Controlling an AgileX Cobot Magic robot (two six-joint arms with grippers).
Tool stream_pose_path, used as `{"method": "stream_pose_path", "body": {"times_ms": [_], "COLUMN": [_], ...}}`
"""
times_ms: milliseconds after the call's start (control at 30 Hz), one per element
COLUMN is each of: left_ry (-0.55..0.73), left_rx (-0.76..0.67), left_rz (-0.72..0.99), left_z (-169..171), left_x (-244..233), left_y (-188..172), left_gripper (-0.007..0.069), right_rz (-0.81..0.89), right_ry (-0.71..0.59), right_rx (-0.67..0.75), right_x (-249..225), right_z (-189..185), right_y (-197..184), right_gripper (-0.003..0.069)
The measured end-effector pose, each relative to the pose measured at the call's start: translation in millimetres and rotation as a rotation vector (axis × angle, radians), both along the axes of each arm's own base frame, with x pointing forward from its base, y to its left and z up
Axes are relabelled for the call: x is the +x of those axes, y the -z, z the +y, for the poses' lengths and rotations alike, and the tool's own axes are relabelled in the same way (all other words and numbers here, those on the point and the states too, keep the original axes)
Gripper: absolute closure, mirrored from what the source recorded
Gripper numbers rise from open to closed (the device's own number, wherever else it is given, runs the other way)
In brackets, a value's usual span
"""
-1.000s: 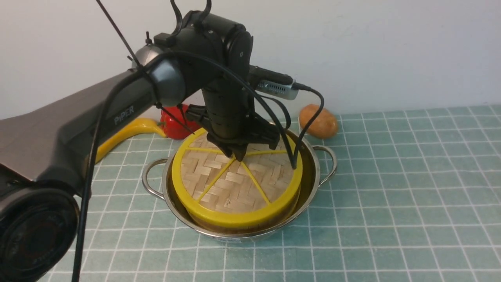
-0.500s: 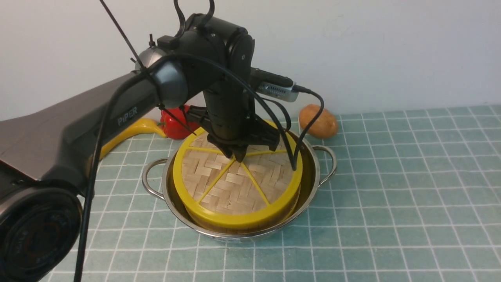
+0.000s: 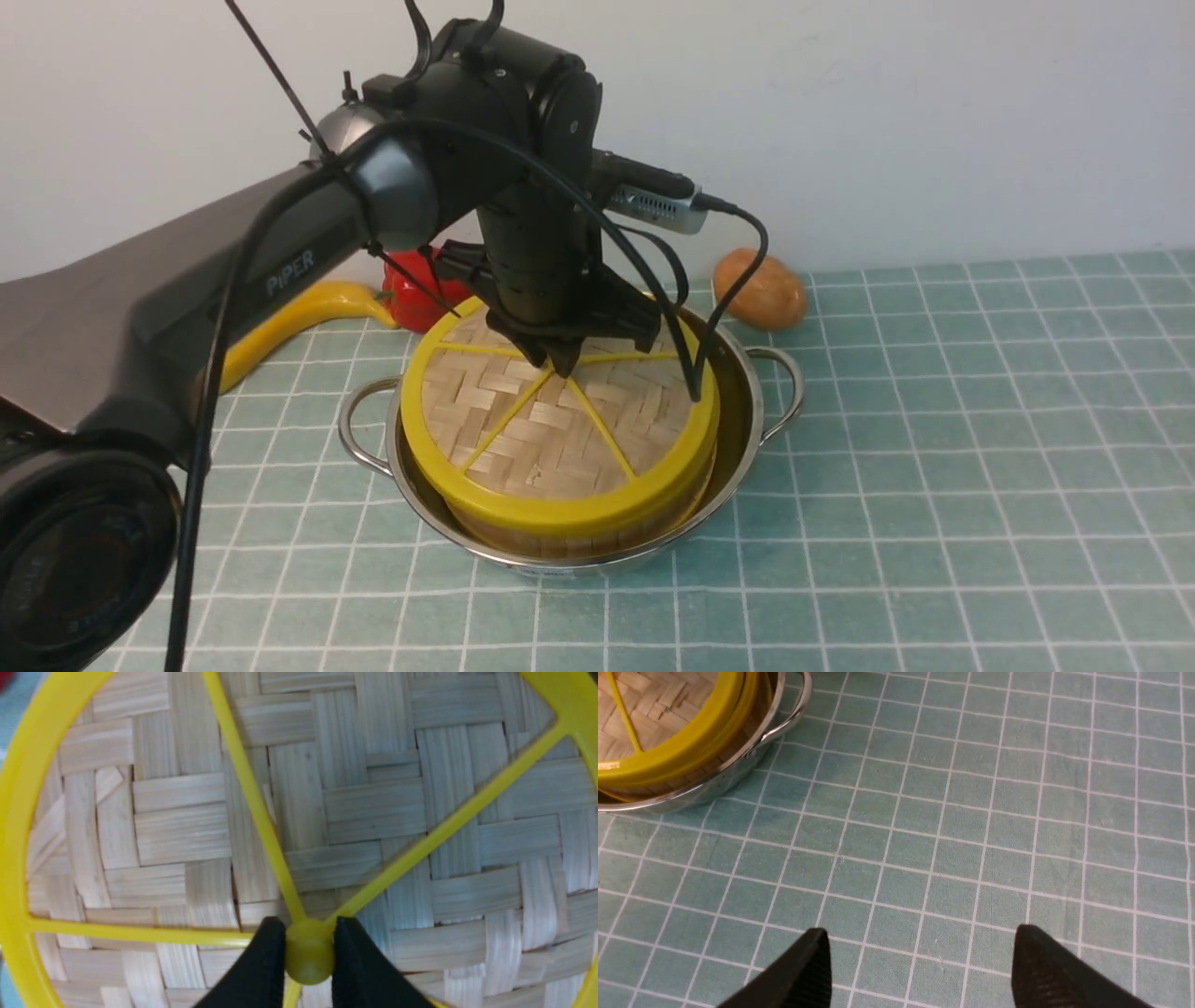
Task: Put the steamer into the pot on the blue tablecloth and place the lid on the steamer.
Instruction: 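Place the yellow bamboo steamer lid onto the steamer in the pot with the left gripper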
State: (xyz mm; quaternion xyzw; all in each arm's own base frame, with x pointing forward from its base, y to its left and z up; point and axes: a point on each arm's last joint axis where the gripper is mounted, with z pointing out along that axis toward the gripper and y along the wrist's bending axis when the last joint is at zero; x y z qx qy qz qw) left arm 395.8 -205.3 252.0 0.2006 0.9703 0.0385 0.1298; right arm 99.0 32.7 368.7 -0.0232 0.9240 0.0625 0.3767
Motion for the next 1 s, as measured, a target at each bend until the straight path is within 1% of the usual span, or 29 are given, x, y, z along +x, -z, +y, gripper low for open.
{"method": "stream_pose_path", "body": {"times_ms": [367, 1000], "left_ry": [0.009, 0.005], "left_rx": [-0.027, -0.04], "left_rz": [-0.04, -0.027], "left_z": [-2.6, -4.3], "left_x": [3.5, 3.5], "left_y": [-1.0, 2.0], "left_gripper": [0.0508, 0.0508], "right_rz": [0.0, 0.003], "right_ry": [0.0, -0.002], "right_rx": [0.0, 0.005], "right_x": [0.0, -0.2], "right_z": [0.0, 0.4], "right_y": [0.0, 0.1], "right_gripper": [0.0155, 0.0155]}}
